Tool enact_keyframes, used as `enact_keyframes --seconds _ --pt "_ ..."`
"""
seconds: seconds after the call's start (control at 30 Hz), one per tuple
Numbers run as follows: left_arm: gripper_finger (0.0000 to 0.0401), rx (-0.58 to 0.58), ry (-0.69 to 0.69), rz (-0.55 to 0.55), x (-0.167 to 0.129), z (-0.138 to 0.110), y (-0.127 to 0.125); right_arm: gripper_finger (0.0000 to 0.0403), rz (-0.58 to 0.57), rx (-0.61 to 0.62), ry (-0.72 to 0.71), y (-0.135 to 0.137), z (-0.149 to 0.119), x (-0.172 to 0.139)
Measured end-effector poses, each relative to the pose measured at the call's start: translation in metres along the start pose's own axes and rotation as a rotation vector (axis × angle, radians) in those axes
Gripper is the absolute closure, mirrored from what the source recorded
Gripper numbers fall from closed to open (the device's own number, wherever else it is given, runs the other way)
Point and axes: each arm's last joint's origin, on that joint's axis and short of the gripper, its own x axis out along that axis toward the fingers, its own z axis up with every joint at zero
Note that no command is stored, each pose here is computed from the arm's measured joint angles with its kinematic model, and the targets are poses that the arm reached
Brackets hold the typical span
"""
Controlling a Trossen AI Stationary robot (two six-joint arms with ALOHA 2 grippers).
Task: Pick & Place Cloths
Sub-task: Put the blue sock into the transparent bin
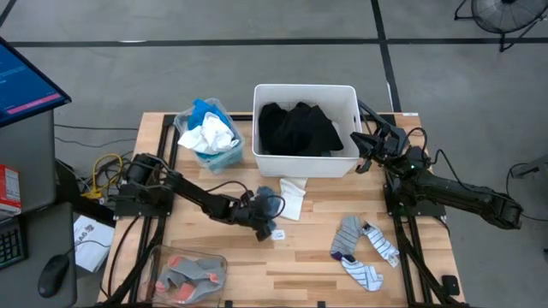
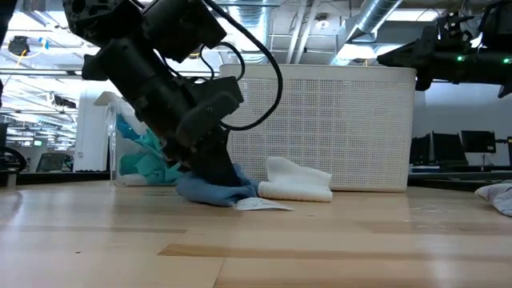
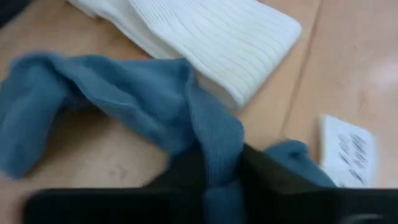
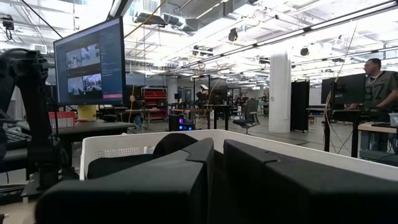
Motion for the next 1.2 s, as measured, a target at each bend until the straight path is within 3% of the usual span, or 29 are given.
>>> enact_keyframes --seconds 0.07,0.2,0.33,0.43,0.53,0.63,0.77,0.93,1.2 --pt "0.0381 -0.039 0.007 -0.026 -0.003 0.002 -0.001 0.0365 0.0 0.0 0.0 0.0 0.0 0.0" --pt "0.0395 -0.059 0.003 -0.091 -0.025 0.011 -0.004 0.0365 0.0 0.0 0.0 0.0 0.0 0.0" --pt "0.04 -0.082 -0.188 -0.275 -0.09 0.046 -0.019 0.0365 0.0 0.0 0.0 0.0 0.0 0.0" --pt "0.04 -0.072 -0.284 -0.401 -0.145 0.054 -0.025 0.0365 0.0 0.0 -0.001 0.0 0.0 0.0" --pt "0.04 -0.096 -0.335 -0.606 -0.204 0.054 -0.028 0.0365 0.0 0.0 0.0 0.0 0.0 0.0" --pt "0.0401 -0.136 -0.3 -0.786 -0.249 0.043 -0.028 0.0365 0.0 0.0 0.0 0.0 0.0 0.0" --pt "0.0401 -0.162 -0.168 -0.91 -0.288 0.017 -0.025 0.0365 0.0 0.0 0.0 0.0 0.0 0.0" --pt "0.0401 -0.192 0.054 -0.823 -0.298 -0.021 -0.022 0.0365 0.0 0.0 0.0 0.0 0.0 0.0" --pt "0.0401 -0.15 0.377 -0.452 -0.274 -0.07 -0.018 0.0365 0.0 0.0 -0.001 0.0 0.0 0.0"
